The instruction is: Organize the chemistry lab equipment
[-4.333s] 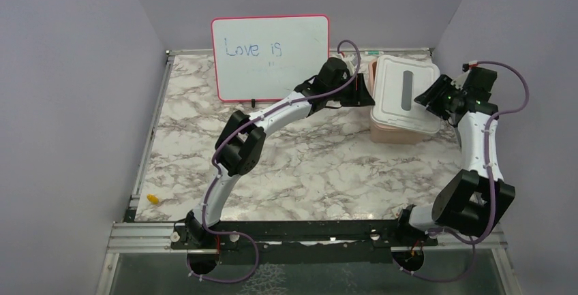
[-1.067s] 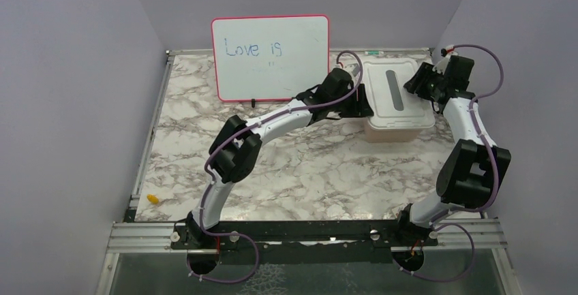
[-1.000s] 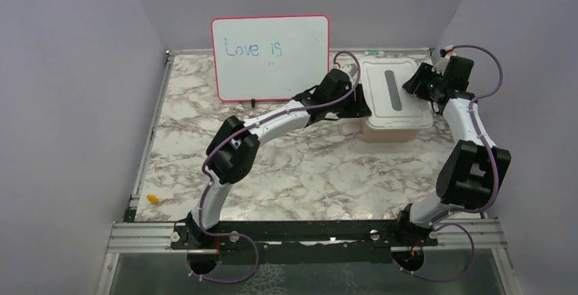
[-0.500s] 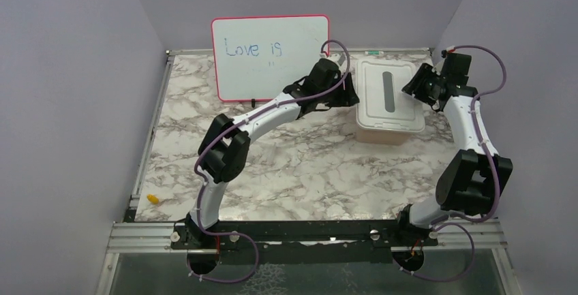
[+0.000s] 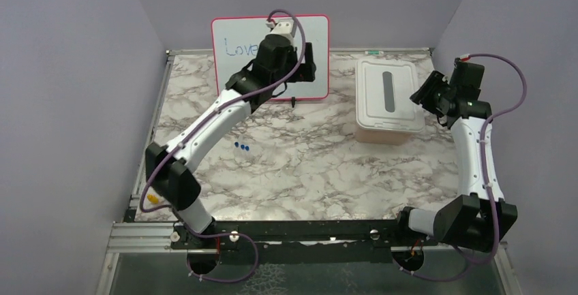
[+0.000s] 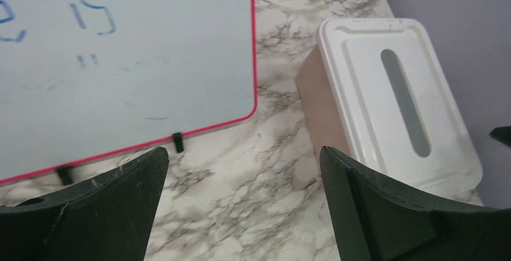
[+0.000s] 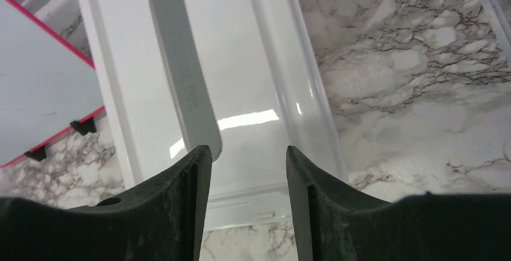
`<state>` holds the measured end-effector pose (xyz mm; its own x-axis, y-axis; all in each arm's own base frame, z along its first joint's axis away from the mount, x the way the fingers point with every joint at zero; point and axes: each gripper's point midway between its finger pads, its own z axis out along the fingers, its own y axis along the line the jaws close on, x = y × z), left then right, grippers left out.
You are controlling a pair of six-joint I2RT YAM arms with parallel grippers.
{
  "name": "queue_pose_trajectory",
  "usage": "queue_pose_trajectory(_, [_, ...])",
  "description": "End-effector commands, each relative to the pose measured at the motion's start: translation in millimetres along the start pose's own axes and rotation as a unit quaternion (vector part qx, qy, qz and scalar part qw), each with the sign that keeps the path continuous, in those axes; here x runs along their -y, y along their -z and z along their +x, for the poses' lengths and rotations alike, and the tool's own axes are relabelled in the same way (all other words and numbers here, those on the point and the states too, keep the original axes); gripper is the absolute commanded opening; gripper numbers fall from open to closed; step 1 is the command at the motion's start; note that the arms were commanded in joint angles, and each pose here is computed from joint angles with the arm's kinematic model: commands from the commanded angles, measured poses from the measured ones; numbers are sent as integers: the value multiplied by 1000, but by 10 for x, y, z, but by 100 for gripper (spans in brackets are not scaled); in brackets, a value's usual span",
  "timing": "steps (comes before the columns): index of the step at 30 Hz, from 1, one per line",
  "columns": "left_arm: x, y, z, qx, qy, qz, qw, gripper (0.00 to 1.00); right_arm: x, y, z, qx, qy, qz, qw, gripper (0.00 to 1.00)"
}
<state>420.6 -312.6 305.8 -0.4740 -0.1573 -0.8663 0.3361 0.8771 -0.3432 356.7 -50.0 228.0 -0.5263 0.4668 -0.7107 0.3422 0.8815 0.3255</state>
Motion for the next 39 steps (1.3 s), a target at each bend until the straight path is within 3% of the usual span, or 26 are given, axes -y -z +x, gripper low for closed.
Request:
queue_pose_trajectory(1, [-442, 777, 60, 2, -94, -51, 994, 99, -185, 321, 221, -31, -3, -53, 998, 52])
queue_pose_trajectory(4, [-704, 1156, 381, -38, -133, -50, 989, 99, -326, 518, 243, -24, 0, -93, 995, 52])
queue_pose_trajectory(7, [-907, 1553, 507, -46, -125, -79, 988, 99, -376, 720, 200, 2, 8, -106, 994, 52])
queue_pose_trajectory(16, [-1353, 2804, 228, 63, -73, -182, 979, 99, -326, 1265, 67, 84, -16, -84, 993, 55])
queue_pose_trajectory(18, [-1435, 3069, 135, 81, -64, -206, 973, 99, -259, 1400, 24, 106, -26, -63, 992, 66])
queue_pose_trajectory(20, [-1505, 3287, 91, 87, -52, -228, 968, 99, -178, 1556, 11, 134, -30, -44, 989, 87])
queue_pose_trajectory(21, [-1532, 3368, 85, 86, -49, -236, 967, 99, -135, 1615, 17, 145, -32, -35, 988, 98])
queue_pose_trajectory(22, [-1547, 3418, 90, 82, -48, -241, 966, 99, -86, 1665, 25, 154, -34, -24, 987, 100])
queue_pose_trajectory(33, [-1593, 3805, -63, 125, -6, -255, 959, 99, 272, 2061, 67, 210, -76, 64, 973, 100])
queue_pose_trajectory(39, [-1597, 3957, -130, 148, 10, -252, 956, 99, 270, 2045, 40, 218, -85, 62, 970, 100])
